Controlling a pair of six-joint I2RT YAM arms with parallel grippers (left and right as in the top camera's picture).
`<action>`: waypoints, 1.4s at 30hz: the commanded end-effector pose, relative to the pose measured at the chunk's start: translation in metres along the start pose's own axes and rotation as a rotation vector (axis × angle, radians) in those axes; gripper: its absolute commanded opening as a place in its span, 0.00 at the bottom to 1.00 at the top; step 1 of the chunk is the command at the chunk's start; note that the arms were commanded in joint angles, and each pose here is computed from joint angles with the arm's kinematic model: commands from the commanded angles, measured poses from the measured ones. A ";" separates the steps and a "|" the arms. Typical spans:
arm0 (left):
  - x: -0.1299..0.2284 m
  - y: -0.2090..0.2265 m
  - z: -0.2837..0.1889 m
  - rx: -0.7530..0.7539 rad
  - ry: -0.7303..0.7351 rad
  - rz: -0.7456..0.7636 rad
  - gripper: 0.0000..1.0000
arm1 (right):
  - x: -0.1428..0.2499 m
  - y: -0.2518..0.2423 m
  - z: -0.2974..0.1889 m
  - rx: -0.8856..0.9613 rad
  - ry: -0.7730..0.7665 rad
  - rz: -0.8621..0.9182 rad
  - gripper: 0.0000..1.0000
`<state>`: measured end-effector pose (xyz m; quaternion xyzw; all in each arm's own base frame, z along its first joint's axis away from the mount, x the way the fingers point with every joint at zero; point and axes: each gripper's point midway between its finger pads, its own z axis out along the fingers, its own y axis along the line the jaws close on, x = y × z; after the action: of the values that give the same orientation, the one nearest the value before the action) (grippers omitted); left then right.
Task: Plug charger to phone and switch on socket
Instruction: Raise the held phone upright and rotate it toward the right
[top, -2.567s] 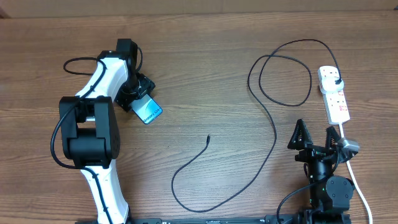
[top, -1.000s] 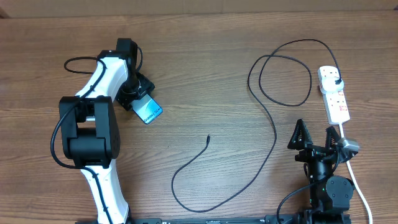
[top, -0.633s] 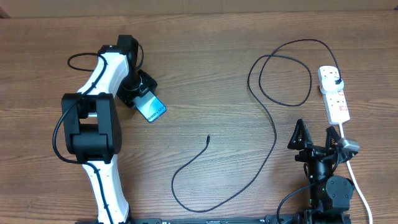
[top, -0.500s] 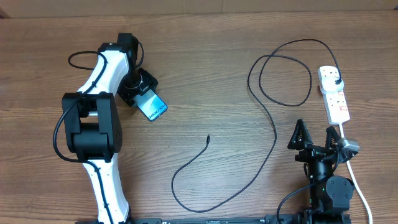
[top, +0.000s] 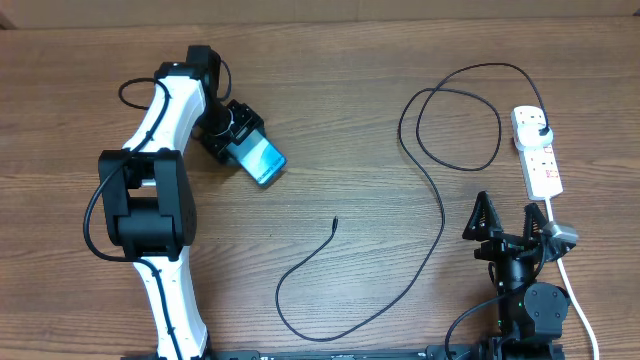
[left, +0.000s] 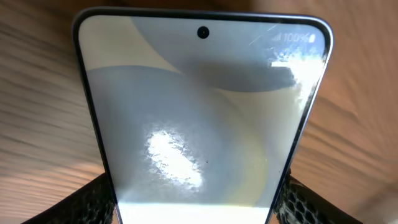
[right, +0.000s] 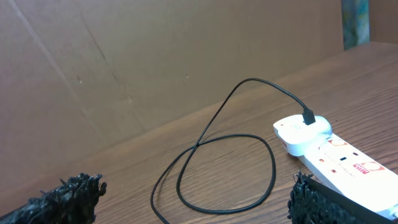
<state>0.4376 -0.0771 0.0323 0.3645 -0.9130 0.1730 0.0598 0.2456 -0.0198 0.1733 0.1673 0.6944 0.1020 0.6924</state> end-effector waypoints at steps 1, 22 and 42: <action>0.015 -0.040 -0.018 0.227 0.141 0.029 0.04 | 0.001 -0.003 0.000 0.010 -0.006 -0.008 1.00; 0.056 -0.082 -0.083 0.663 0.558 -0.035 0.04 | 0.001 -0.003 0.000 0.010 -0.006 -0.008 1.00; 0.072 -0.094 -0.112 0.755 0.767 -0.169 0.04 | 0.001 -0.003 0.000 0.011 -0.006 -0.008 1.00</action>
<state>0.4436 -0.1448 0.1633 0.3433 -0.6932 0.5830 0.2485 0.2456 -0.0198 0.1732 0.1675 0.6945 0.1018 0.6923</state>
